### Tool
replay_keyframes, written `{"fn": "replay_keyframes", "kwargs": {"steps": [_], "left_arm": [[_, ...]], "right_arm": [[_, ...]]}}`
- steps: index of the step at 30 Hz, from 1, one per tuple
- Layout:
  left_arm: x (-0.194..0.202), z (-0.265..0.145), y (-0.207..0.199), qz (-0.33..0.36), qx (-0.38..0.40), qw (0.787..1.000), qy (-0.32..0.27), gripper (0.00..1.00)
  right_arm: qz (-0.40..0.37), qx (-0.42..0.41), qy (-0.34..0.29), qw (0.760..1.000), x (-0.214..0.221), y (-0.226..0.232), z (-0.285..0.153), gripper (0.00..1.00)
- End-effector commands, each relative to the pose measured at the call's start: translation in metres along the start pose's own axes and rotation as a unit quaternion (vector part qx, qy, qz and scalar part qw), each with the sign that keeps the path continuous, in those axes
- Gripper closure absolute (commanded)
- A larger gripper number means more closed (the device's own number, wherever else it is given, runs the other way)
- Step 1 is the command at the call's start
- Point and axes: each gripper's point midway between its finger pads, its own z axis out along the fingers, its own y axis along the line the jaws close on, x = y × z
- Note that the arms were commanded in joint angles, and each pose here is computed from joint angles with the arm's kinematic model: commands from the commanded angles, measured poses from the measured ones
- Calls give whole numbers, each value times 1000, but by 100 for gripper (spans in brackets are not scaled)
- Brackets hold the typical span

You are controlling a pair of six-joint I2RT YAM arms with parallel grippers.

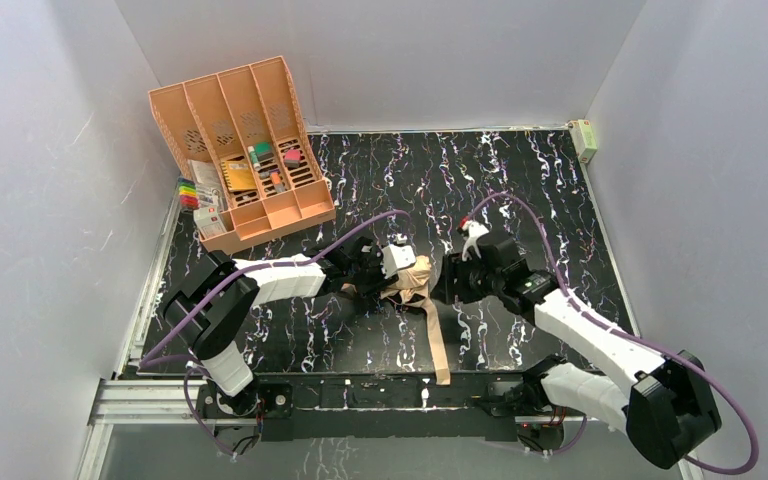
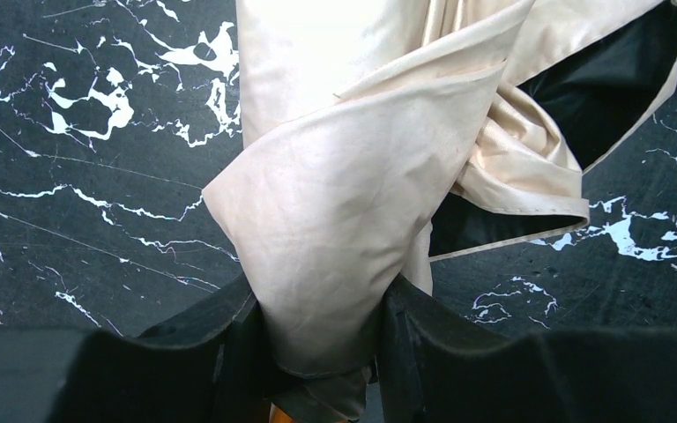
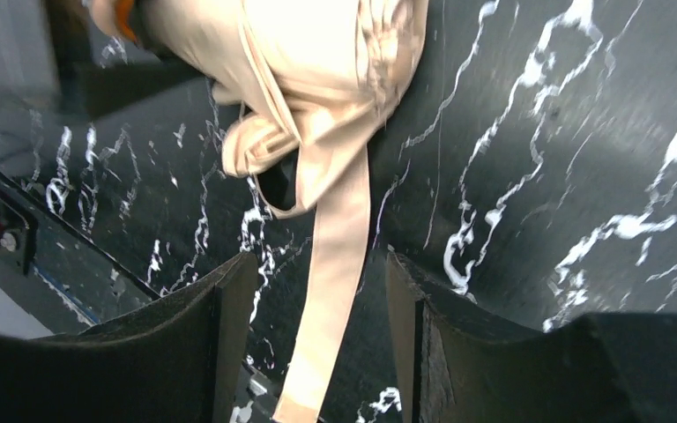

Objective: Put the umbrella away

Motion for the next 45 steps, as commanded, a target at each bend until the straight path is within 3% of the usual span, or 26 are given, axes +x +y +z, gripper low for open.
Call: {"fn": "replay_keyframes", "kwargs": {"steps": [1, 11, 17, 23, 27, 30, 34, 45], "left_arm": [[37, 1, -4, -22, -5, 997, 68, 100], [39, 2, -8, -23, 1, 998, 66, 100], [39, 1, -6, -22, -2, 997, 68, 100], [38, 2, -3, -22, -7, 997, 69, 100], [37, 3, -3, -20, -6, 997, 71, 100], [37, 3, -3, -20, -2, 997, 75, 100], [37, 3, -1, -34, -4, 997, 75, 99], [27, 6, 38, -121, -75, 988, 55, 100]], "right_arm": [[65, 49, 16, 997, 21, -2, 7, 37], [50, 72, 75, 993, 56, 3, 42, 27], [37, 135, 94, 986, 66, -8, 51, 29], [28, 212, 119, 970, 79, -24, 45, 41], [29, 248, 141, 958, 95, -33, 41, 54], [34, 256, 154, 954, 104, -36, 41, 68], [26, 242, 162, 956, 108, -30, 40, 98], [7, 125, 189, 974, 139, 31, 30, 100]]}}
